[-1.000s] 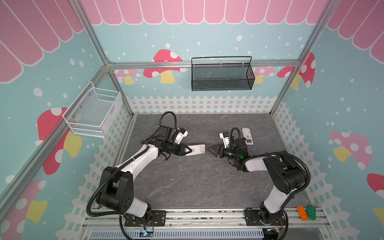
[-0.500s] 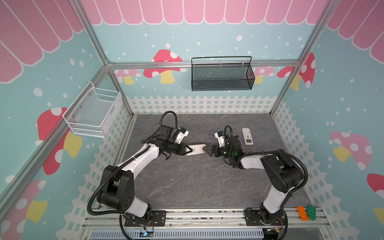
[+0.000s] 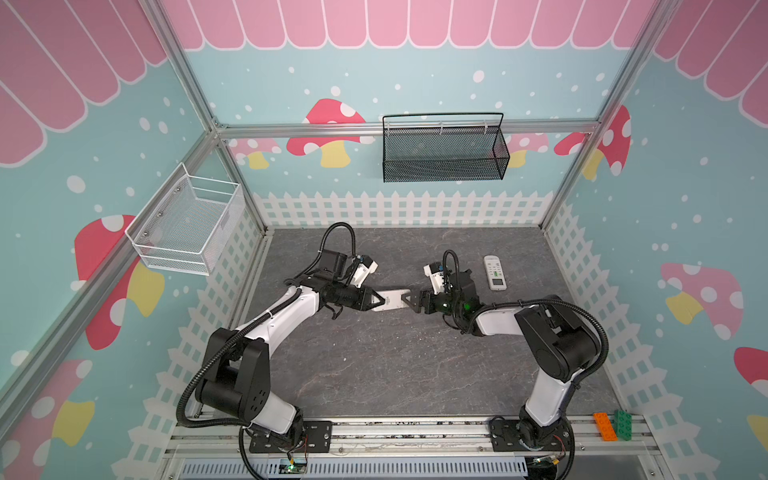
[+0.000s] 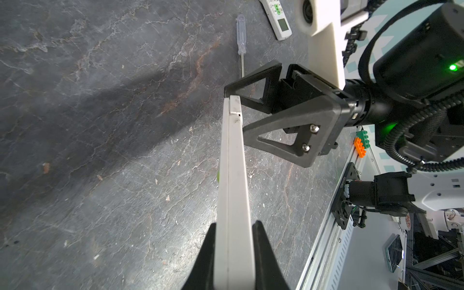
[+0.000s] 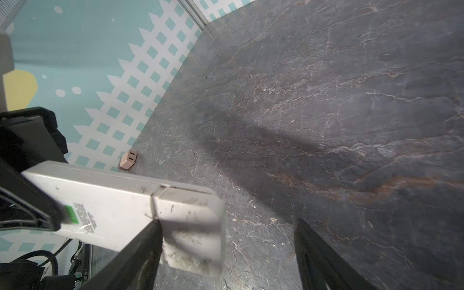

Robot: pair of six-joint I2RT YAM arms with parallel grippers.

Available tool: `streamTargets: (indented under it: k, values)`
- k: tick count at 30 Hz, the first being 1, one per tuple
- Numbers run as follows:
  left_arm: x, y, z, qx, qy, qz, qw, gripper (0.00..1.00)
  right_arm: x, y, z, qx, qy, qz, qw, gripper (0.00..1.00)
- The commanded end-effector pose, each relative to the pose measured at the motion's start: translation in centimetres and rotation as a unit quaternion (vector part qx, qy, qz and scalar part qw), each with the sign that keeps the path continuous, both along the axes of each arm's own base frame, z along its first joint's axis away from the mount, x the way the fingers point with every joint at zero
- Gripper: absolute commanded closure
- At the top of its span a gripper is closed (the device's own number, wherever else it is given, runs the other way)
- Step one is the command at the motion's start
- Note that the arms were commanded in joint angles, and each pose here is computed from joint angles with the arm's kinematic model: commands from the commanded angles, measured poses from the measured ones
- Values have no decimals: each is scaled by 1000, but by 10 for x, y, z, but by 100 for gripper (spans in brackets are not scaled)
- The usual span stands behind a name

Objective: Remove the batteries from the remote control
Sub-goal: 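Slide the battery cover off with the right gripper, exposing the batteries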

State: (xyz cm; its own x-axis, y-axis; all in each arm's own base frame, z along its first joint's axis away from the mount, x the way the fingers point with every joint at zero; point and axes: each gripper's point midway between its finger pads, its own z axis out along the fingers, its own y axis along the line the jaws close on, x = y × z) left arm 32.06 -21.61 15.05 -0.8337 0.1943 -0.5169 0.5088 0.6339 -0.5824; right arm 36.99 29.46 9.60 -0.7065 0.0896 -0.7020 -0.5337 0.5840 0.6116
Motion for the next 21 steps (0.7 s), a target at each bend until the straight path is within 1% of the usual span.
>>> streamTargets:
  k: [1, 7, 10, 13, 17, 21]
  values:
    - [2, -9, 18, -22, -24, -22, 999, 100, 5, -1, -13, -15, 6, -12, 1000, 21]
    - [2, -9, 19, -22, -23, -21, 999, 100, 9, -9, -25, -34, 11, -36, 999, 23]
    - [3, -7, 19, -18, -26, -18, 999, 100, 16, -25, -35, -68, 14, -70, 995, 29]
    - [9, 0, 18, 5, -29, 1, 1000, 100, 17, -42, -42, -98, 32, -99, 990, 33]
    - [14, 7, 14, 25, -36, 18, 999, 100, 16, -46, -34, -98, 26, -104, 989, 37]
    - [21, 17, 12, 56, -47, 38, 997, 100, 13, -46, -18, -92, 15, -101, 991, 38]
